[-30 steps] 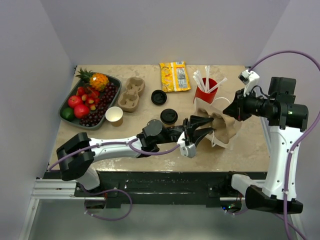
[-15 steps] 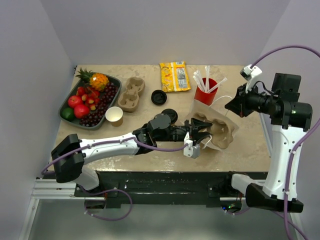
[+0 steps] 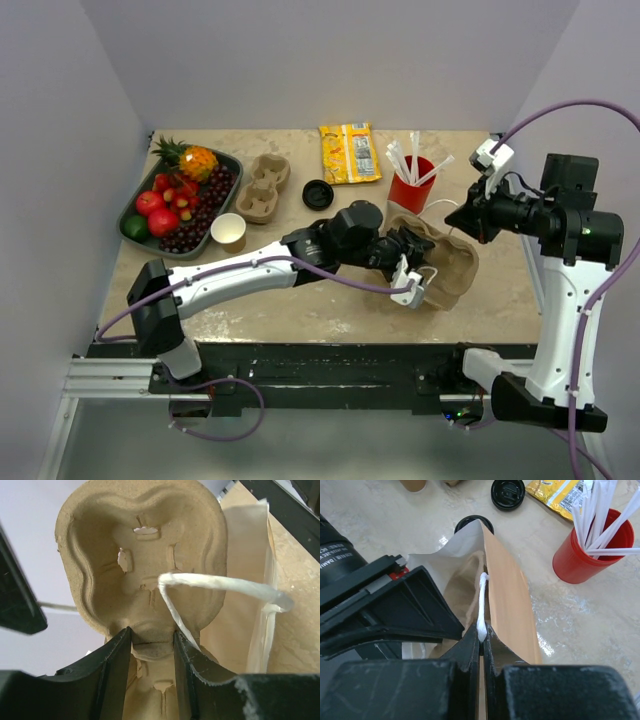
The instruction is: Pack the takeout coffee
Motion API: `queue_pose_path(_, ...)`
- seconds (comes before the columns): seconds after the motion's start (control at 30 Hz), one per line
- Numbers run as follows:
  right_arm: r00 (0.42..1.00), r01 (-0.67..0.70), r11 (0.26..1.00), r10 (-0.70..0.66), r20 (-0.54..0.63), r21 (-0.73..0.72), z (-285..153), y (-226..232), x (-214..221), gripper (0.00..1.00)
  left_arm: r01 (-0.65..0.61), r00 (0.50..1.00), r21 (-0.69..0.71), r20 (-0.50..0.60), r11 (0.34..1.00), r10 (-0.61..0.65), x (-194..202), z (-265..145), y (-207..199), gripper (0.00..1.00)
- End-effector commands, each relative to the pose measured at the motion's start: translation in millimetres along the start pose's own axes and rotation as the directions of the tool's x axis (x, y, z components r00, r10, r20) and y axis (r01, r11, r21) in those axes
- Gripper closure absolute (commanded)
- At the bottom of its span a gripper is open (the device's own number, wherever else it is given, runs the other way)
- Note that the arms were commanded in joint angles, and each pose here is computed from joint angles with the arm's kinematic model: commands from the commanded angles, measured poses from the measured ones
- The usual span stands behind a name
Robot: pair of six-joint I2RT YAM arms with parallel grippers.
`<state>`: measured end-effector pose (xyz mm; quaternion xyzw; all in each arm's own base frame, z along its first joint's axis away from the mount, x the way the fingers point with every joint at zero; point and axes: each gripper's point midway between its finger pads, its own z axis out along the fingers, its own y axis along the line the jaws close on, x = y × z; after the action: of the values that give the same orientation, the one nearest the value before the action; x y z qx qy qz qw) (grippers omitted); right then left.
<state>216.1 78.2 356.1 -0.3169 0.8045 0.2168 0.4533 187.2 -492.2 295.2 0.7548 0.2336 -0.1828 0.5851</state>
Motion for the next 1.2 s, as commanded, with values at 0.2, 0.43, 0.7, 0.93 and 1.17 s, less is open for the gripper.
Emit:
queue_pose_path(0.2,0.996,0.089,0.996,-0.089,0.01,-0.011,-2,7,3,1.0,-0.011,0.994,0.194,-0.103,0.981,0.031,5,-10,-12,1.0)
queue_pose_path(0.43,0.994,0.1,0.995,-0.1,0.035,0.0,-4,7,-3,1.0,-0.006,0.989,0.228,-0.141,0.974,0.039,8,-17,-19,1.0)
queue_pose_path(0.7,0.996,0.073,0.995,-0.07,0.047,-0.067,-2,25,5,1.0,0.009,0.956,0.173,-0.292,0.985,0.042,44,5,-18,1.0)
queue_pose_path(0.93,0.998,0.052,0.995,-0.048,0.048,-0.081,-5,32,8,1.0,-0.004,0.931,0.141,-0.36,0.99,0.055,54,17,-16,1.0)
queue_pose_path(1.17,0.997,0.043,0.996,-0.038,0.061,-0.075,-4,31,5,1.0,0.003,0.894,0.171,-0.442,0.985,0.074,68,23,-29,1.0)
